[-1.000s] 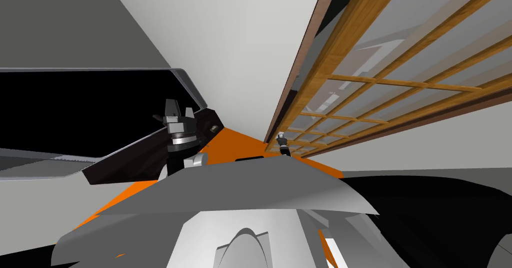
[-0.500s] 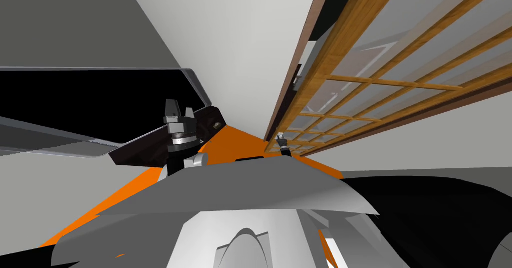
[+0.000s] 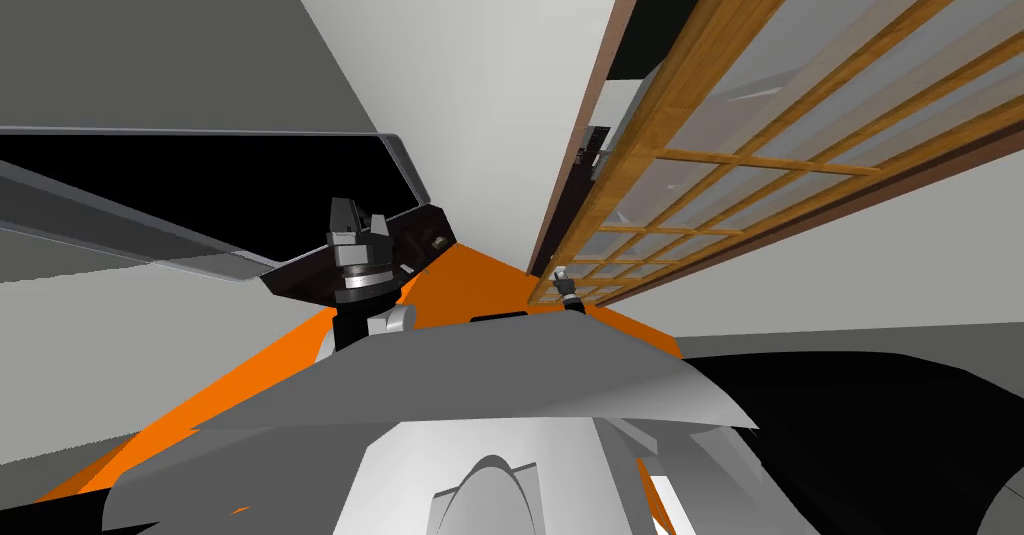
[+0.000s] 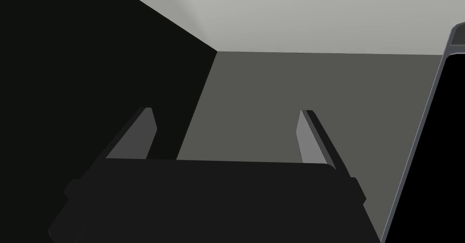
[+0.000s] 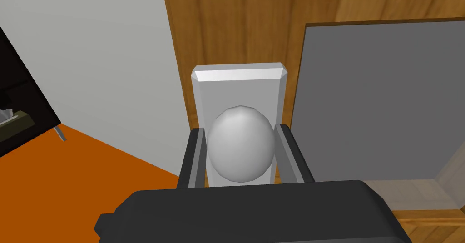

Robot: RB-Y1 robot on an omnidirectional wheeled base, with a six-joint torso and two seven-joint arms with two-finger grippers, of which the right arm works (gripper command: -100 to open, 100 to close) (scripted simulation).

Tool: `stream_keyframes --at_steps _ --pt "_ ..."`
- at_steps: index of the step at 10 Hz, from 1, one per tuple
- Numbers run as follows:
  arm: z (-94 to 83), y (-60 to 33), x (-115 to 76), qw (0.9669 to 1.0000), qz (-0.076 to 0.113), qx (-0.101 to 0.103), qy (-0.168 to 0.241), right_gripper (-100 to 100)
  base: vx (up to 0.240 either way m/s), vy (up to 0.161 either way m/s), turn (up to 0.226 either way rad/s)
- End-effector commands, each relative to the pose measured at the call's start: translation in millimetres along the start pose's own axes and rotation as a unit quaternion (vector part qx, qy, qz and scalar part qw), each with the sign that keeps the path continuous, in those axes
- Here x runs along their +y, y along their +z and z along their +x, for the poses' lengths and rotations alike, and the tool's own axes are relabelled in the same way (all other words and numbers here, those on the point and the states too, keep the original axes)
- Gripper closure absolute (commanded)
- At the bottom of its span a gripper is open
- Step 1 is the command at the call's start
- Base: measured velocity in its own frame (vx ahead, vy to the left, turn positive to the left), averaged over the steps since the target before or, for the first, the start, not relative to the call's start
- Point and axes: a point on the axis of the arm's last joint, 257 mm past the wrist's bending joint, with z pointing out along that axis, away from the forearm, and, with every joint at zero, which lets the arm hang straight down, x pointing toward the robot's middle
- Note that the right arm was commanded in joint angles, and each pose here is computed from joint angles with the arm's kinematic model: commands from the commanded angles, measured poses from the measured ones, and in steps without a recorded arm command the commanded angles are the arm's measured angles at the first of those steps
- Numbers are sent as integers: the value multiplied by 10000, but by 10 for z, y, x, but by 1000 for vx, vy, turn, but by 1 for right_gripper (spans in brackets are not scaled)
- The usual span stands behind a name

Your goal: Pull the door open

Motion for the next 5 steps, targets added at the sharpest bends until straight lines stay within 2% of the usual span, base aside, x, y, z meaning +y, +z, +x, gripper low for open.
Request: stream_keyframes --at_steps 1,2,3,5 --pt "24 -68 -28 9998 172 31 18 100 -275 -40 83" --pt "9 -33 -15 9999 102 13 3 100 -123 -11 11" --pt "-9 -119 -26 9998 215 -4 8 100 -173 -53 141" --pt "0 -191 -28 9995 331 10 5 100 -229 -83 136"
